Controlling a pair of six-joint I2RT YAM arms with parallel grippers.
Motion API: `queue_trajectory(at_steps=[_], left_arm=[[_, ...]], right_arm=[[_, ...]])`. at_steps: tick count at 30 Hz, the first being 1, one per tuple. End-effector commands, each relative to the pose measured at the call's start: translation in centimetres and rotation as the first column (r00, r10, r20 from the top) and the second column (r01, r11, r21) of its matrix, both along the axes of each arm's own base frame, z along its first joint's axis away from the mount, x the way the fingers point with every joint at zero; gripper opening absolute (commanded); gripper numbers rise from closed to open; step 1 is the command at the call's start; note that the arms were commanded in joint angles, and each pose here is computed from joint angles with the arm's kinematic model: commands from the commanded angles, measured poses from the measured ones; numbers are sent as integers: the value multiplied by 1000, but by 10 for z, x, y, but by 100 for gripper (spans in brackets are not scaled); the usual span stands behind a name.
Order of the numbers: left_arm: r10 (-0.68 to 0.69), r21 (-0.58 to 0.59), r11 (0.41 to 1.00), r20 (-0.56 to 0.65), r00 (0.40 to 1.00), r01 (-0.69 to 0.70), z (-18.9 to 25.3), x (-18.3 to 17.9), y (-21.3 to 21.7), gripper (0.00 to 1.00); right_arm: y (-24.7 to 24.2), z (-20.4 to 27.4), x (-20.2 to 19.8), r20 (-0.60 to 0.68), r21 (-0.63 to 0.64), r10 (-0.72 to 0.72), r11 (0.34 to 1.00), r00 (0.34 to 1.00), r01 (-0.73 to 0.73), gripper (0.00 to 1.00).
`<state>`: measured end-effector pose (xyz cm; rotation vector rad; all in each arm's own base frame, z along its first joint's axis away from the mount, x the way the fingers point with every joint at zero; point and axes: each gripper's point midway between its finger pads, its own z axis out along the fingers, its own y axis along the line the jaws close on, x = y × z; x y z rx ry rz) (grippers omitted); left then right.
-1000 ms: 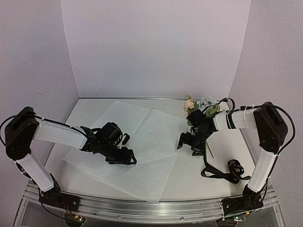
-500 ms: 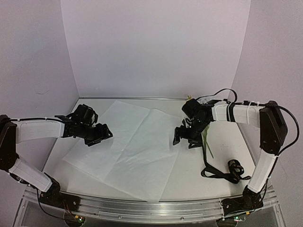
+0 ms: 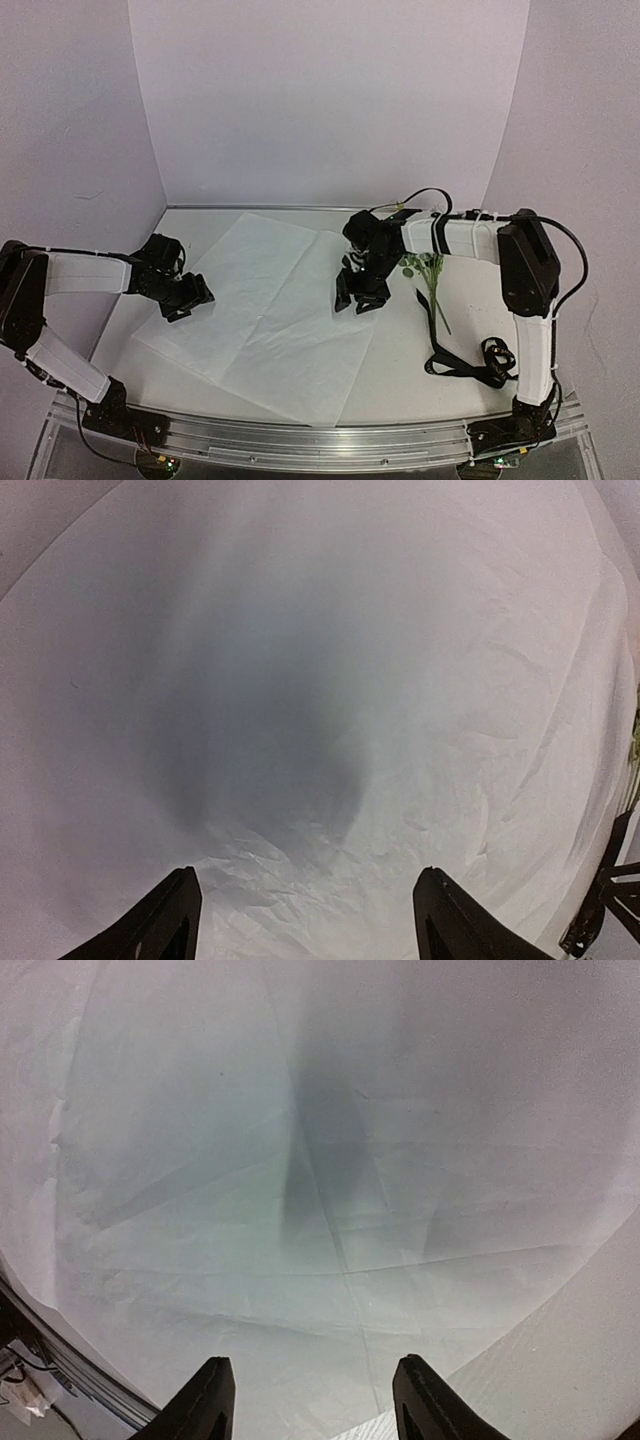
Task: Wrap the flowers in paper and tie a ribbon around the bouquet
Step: Rotate the flattened wrapping paper at the center of the board.
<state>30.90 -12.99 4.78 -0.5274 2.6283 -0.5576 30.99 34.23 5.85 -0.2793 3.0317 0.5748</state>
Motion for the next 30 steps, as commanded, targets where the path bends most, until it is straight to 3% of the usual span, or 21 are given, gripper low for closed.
queue_trajectory(at_steps=[1,16,24,30], left_arm=[[6,-6,1000,5,1000,-6,-6,11,2,75],[25,-2,1000,-36,999,-26,-33,59,0,73],[33,13,999,-39,999,-33,-39,93,7,73],[53,13,999,-45,998,-52,-42,103,25,73]], right_arm=[[14,-7,9,5,8,-7,1000,1000,7,51],[-20,-57,5,7,-148,-159,976,987,158,44],[-37,-68,-21,33,-245,-244,938,969,245,40],[-37,-72,-32,50,-236,-356,904,933,357,39]])
